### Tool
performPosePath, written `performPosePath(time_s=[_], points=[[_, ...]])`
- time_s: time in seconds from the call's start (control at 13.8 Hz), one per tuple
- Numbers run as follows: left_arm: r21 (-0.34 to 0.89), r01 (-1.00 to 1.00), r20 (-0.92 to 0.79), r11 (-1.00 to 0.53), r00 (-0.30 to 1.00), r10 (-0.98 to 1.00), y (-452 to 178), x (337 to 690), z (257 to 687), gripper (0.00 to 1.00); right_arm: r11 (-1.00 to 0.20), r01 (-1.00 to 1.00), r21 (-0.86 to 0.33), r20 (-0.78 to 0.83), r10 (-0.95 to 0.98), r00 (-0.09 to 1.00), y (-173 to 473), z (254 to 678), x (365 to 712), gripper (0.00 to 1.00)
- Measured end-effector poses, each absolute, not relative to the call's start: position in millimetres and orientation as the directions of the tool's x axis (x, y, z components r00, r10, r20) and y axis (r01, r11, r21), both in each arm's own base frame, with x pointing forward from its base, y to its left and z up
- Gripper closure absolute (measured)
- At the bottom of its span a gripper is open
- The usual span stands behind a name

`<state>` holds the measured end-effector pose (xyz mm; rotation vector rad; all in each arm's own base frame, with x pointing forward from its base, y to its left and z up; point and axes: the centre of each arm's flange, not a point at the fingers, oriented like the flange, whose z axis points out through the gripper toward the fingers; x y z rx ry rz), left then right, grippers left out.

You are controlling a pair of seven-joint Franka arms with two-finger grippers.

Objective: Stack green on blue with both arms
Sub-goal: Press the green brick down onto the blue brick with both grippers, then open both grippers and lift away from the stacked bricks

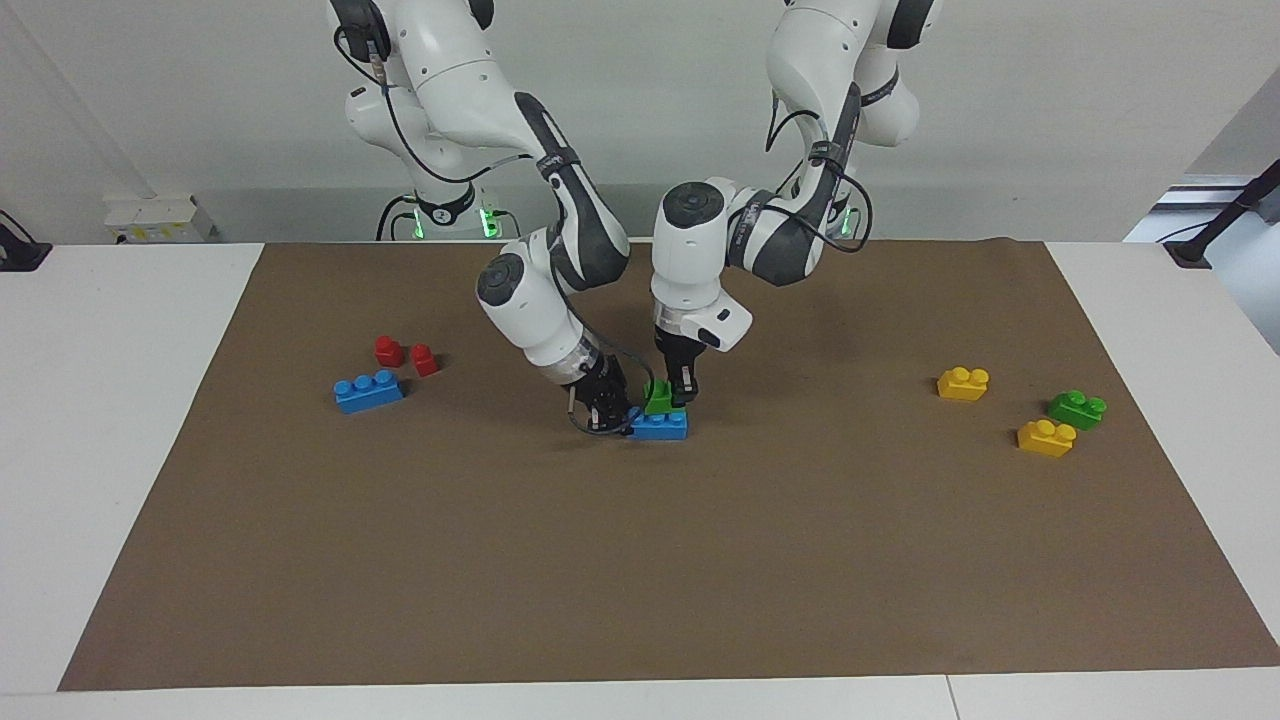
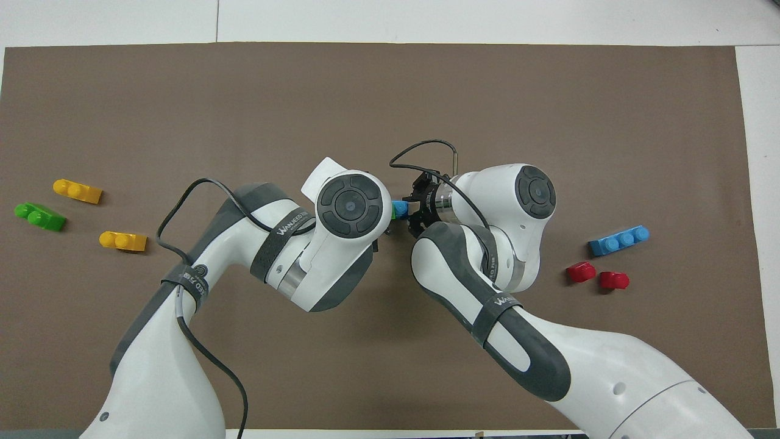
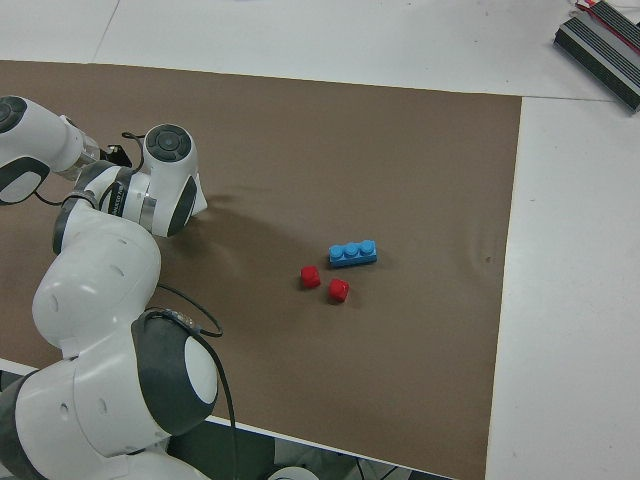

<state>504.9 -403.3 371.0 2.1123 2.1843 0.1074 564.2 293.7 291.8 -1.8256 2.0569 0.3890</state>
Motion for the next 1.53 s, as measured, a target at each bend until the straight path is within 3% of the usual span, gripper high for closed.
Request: performPosePath(time_s=[1.02,1.16,1.38,1.45,1.53], points=[[0.161,0.987,0.018,-0.008,0.005,1.000,-405.0,513.4,352.8,0.66,0.127,-0.991,-0.034,-0.442,-0.891,-0.099,293.8,291.9,564.3,0.66],[0.170,0.985,0.041,-0.021,0.014,0.999,-401.9,516.1,348.2,0.49,0.129,-0.991,-0.034,-0.442,-0.891,-0.101,292.7,291.8,564.7,0.66],[0.180,0.983,0.045,-0.025,0.017,0.999,-398.7,520.5,351.5,0.13,0.131,-0.991,-0.034,-0.442,-0.891,-0.102,292.0,291.7,565.1,0.65],[0.191,0.981,0.039,-0.022,0.015,0.999,-395.9,524.3,359.3,0.02,0.132,-0.991,-0.033,-0.440,-0.892,-0.104,291.0,290.8,565.0,0.58],[0.205,0.979,0.033,-0.022,0.016,0.999,-389.6,529.8,370.5,0.00,0.135,-0.990,-0.031,-0.439,-0.892,-0.108,288.9,289.8,565.4,0.49]])
